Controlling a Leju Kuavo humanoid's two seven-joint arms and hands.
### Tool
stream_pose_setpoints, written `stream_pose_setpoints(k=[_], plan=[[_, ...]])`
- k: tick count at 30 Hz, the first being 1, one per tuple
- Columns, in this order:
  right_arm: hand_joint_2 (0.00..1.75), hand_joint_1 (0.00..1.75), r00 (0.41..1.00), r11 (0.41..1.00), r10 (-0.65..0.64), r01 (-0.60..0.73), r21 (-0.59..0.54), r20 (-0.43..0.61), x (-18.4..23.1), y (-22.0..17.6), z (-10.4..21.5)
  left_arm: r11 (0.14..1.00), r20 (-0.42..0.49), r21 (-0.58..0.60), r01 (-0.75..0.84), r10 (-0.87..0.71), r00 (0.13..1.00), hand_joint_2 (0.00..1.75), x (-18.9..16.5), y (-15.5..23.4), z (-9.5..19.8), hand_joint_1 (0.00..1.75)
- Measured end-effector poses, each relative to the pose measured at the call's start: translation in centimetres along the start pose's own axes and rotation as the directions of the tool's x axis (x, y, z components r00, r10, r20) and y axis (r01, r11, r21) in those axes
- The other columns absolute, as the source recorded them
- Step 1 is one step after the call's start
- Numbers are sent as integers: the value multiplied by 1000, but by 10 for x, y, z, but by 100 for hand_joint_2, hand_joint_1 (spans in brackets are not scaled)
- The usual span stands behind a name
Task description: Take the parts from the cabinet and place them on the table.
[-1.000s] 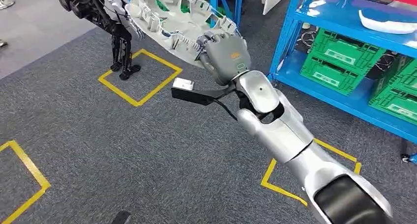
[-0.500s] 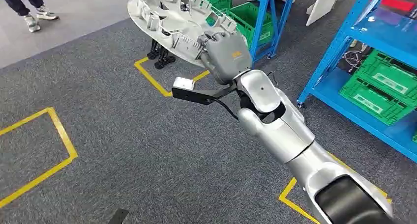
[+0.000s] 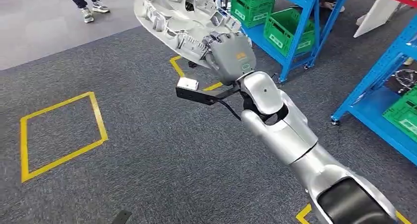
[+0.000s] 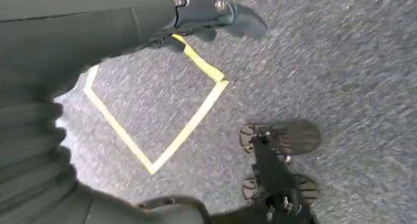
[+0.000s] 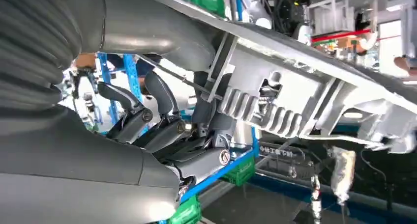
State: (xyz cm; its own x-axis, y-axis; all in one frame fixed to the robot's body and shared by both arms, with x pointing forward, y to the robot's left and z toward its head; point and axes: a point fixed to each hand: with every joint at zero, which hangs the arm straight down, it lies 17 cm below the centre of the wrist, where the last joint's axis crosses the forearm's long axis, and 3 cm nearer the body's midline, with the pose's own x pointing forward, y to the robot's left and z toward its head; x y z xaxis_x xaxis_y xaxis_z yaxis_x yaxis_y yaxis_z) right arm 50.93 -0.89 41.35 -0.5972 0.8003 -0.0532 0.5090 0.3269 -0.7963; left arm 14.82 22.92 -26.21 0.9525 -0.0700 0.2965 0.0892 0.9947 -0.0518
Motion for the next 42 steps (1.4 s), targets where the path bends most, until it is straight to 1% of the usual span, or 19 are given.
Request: stream_pose_setpoints(k=[6,16,21,26,29,32,42], plan=[[175,175,1000,1000,3,-3,8,-3,0,4,3,1000,-2,2,-3,3,1000,175,-2,2,0,0],[175,175,1000,1000,1,-1,-8,7,6,-3,2,1000,3,7,-5,4,1000,175,-2,2,0,0],[175,175,1000,1000,-4,4,4,-5,5,3,8,1000,2,8,-4,4,1000,175,-3,2,0,0],[175,175,1000,1000,-5,5,-11,0,8,-3,6,1000,3,6,-5,5,1000,175,-3,1,0,0],[175,175,1000,1000,-15,15,-17,9,15,-6,4,1000,-8,5,-6,6,1000,175,-11,1,1,0],[175,175,1000,1000,-13,14,-19,14,18,-7,3,1000,3,5,-6,6,1000,175,-7,1,0,0],[175,175,1000,1000,-14,14,-12,26,24,-6,1,1000,4,6,-12,12,1000,175,-9,1,1,0]])
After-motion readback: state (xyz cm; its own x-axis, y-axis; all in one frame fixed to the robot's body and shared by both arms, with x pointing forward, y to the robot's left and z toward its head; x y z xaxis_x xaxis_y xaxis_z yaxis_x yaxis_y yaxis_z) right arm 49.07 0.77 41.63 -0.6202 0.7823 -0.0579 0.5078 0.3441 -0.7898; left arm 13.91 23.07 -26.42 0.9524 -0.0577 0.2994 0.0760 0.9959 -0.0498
